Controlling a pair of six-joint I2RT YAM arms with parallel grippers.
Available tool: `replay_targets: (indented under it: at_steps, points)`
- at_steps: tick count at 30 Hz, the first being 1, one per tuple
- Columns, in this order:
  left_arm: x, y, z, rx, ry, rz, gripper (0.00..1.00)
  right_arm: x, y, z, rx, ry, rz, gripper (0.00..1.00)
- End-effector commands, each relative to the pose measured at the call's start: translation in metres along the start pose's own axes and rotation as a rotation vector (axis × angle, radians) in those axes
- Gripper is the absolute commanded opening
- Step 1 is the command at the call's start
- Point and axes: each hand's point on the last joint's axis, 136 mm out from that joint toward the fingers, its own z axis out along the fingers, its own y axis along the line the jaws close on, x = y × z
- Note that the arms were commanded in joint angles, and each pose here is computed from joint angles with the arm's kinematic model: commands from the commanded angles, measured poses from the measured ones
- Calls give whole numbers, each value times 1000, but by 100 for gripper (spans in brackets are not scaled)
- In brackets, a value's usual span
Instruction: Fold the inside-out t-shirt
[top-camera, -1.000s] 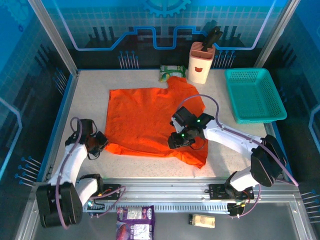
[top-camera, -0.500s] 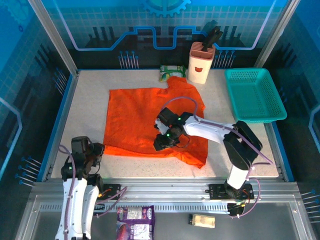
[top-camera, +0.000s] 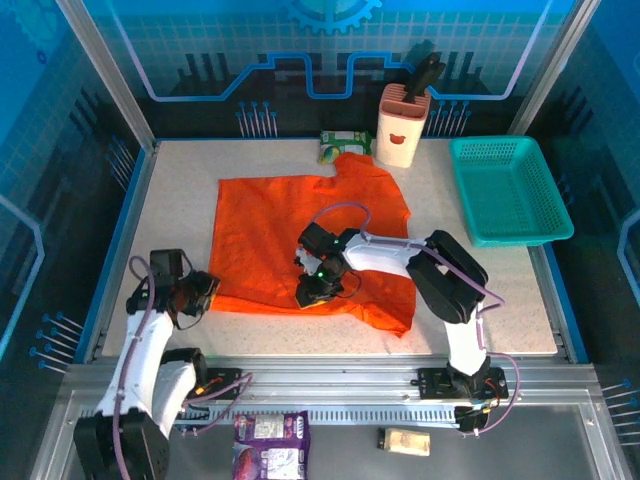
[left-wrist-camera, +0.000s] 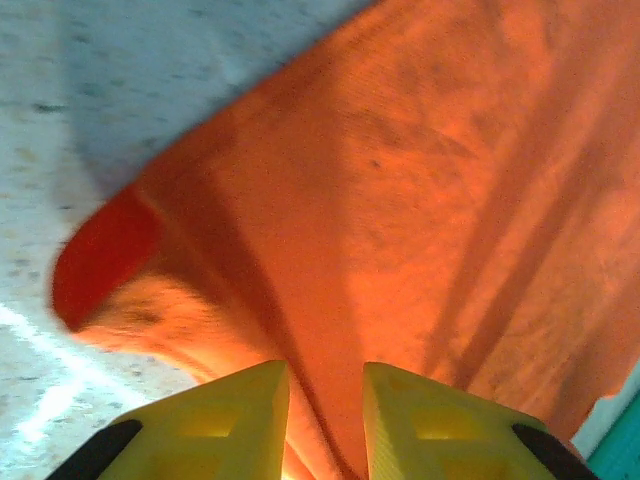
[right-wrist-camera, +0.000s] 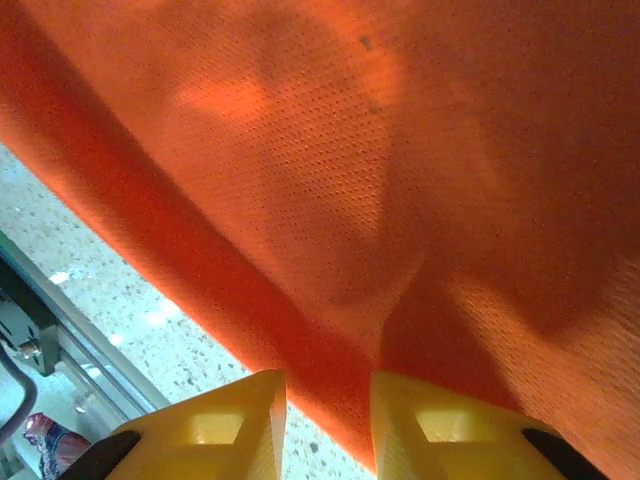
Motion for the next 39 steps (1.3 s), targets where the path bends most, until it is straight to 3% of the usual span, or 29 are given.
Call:
replay_targets:
  at_steps: [1, 4, 10, 20, 26, 31, 35, 39]
  points:
    - [7, -34, -3, 77, 60, 125, 27, 17, 15, 19, -38, 79, -15, 27]
    - [16, -36, 9, 53, 120, 134, 28, 25, 19, 22, -33, 99, -31, 20]
    - [33, -9, 34, -83, 207, 122, 29, 14, 18, 4, 18, 43, -44, 19]
    - [34, 68, 42, -227, 69, -111, 43, 6, -4, -47, 58, -112, 49, 19]
    - [21, 13, 29, -63, 54, -8, 39, 39, -23, -78, 173, -103, 65, 20]
    - [22, -29, 25, -7, 134, 91, 38, 87, -32, -82, 286, -20, 38, 22]
    - [29, -44, 34, 3, 204, 120, 38, 124, -51, -78, 423, 61, 35, 26]
    - [35, -49, 46, -6, 227, 144, 39, 132, -64, -70, 518, 74, 8, 35]
